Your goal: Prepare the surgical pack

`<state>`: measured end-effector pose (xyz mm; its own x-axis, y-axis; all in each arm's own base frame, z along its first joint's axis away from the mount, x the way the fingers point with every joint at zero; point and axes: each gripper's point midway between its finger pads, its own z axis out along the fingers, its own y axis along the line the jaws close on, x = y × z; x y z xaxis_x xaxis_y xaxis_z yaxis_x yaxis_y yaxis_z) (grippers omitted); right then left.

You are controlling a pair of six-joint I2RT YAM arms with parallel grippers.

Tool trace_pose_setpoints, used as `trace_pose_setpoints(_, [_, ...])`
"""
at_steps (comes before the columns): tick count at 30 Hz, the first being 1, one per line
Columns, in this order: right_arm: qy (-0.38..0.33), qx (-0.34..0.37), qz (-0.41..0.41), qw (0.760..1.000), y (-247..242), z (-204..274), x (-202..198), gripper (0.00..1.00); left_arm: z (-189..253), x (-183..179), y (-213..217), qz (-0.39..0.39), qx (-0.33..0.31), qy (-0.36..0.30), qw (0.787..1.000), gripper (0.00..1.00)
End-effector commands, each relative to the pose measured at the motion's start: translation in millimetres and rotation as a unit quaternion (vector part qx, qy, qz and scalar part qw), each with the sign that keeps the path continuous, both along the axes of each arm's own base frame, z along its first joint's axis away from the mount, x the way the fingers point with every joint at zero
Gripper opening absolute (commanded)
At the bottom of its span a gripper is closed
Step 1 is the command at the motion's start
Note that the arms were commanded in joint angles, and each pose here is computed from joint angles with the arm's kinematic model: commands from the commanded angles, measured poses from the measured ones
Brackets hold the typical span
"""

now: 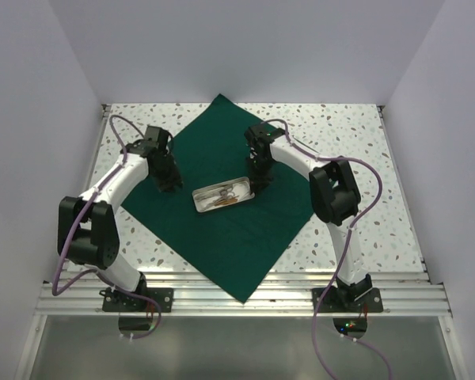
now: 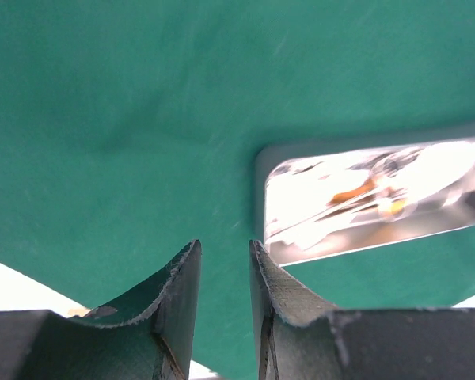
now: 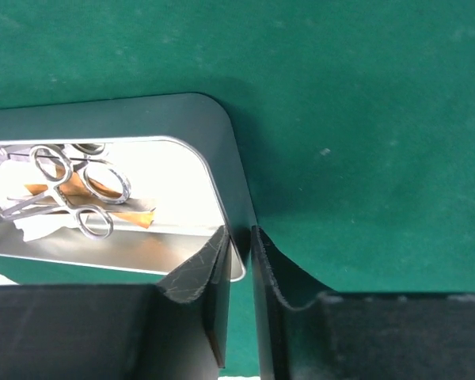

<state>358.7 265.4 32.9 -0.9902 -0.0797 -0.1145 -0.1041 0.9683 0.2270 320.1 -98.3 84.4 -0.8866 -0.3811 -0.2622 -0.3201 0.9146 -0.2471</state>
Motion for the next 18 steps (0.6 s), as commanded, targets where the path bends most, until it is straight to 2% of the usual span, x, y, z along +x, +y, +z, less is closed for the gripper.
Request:
trace_pose_setpoints(1, [-0.005,-0.021,-0.032,0.999,-7.8,12.1,3.8,0.17,44.3,17.4,11.9,0.01,0.011,-0.052,0.999,0.34])
trace_pose_setpoints(6, [-0.006,-0.025,-0.039,0.999,-9.3,12.6,3.1,0.09,49.0,-2.9,10.5,0.02,-0.005,-0.041,0.999,0.34])
trace_pose_setpoints(10, [-0.012,-0.027,-0.036,0.999,-9.7,13.8,3.2,0.06,54.5,-16.6,13.4,0.03,-0.008,-0.039,0.999,0.34])
trace_pose_setpoints(18, [-0.026,-0.032,0.014,0.999,-0.6,12.0,4.9,0.04,66.7,-9.9,14.5,0.031,-0.006,-0.052,0.998,0.33])
